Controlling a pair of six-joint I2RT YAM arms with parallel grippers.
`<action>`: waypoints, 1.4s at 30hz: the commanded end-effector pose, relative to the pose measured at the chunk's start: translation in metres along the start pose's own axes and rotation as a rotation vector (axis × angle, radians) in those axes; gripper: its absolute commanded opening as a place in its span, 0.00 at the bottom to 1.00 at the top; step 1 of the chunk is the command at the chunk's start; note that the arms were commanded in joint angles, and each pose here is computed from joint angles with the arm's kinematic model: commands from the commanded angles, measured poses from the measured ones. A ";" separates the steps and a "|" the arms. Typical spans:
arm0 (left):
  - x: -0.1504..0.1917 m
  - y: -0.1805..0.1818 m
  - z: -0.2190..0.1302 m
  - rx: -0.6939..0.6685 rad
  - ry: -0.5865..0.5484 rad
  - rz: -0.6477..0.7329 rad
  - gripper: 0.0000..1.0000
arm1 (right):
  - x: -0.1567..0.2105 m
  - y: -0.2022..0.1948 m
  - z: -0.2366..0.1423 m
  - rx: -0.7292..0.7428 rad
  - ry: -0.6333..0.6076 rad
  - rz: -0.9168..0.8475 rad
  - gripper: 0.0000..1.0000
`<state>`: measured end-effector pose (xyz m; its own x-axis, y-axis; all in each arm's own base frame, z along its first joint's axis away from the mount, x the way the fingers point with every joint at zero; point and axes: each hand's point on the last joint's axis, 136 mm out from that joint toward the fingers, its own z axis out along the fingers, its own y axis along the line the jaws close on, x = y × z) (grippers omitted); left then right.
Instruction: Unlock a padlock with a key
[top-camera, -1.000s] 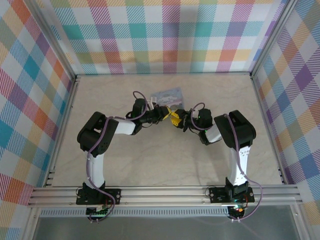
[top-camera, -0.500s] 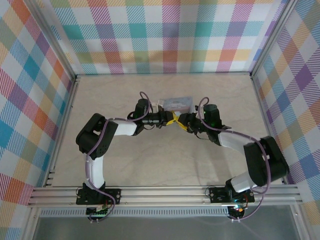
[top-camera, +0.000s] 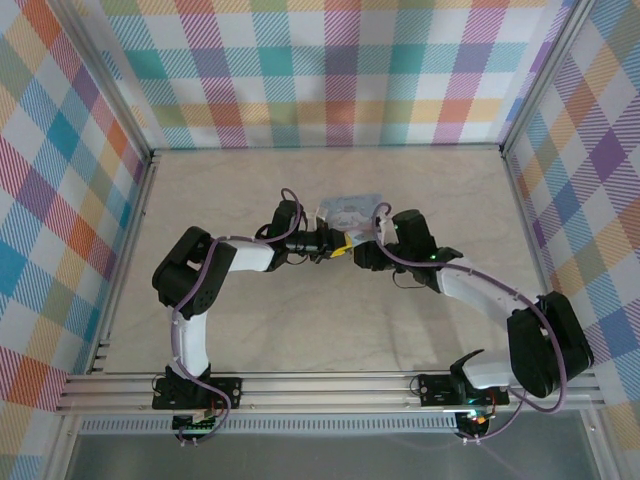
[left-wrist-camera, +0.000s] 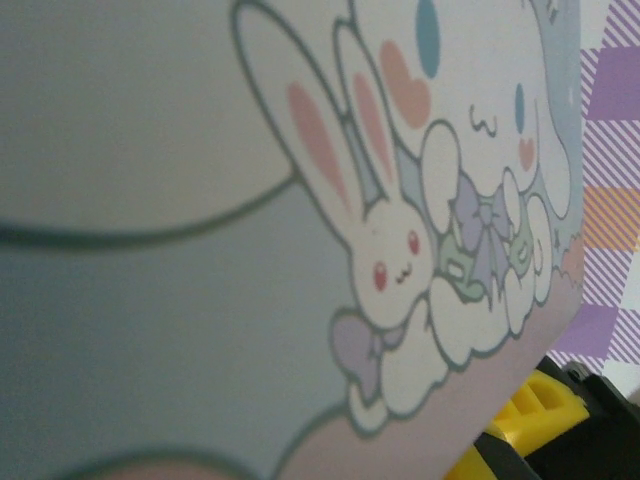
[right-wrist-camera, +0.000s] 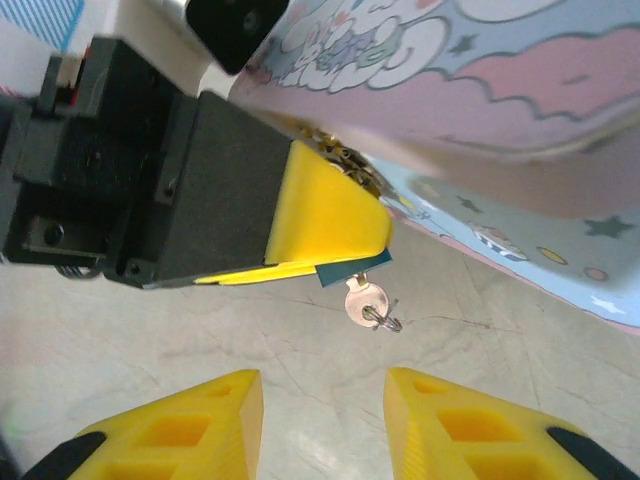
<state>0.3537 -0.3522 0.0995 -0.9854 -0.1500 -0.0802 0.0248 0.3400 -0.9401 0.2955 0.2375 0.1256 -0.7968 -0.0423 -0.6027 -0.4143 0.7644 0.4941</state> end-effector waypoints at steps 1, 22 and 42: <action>-0.006 -0.019 -0.002 0.029 -0.004 0.052 0.00 | -0.008 0.002 0.008 0.064 0.000 -0.163 0.39; -0.006 -0.030 -0.004 0.047 0.007 0.060 0.00 | -0.009 -0.004 0.042 0.283 0.046 -0.447 0.40; -0.003 -0.032 -0.008 0.037 0.012 0.069 0.00 | 0.000 0.008 0.060 0.208 0.112 -0.432 0.01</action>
<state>0.3589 -0.3450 0.0915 -0.9837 -0.1691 -0.0604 -0.0088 0.3813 -0.9244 0.3242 0.2668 0.0871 -0.6089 -0.4773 -0.6336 -0.6132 0.7899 -0.0057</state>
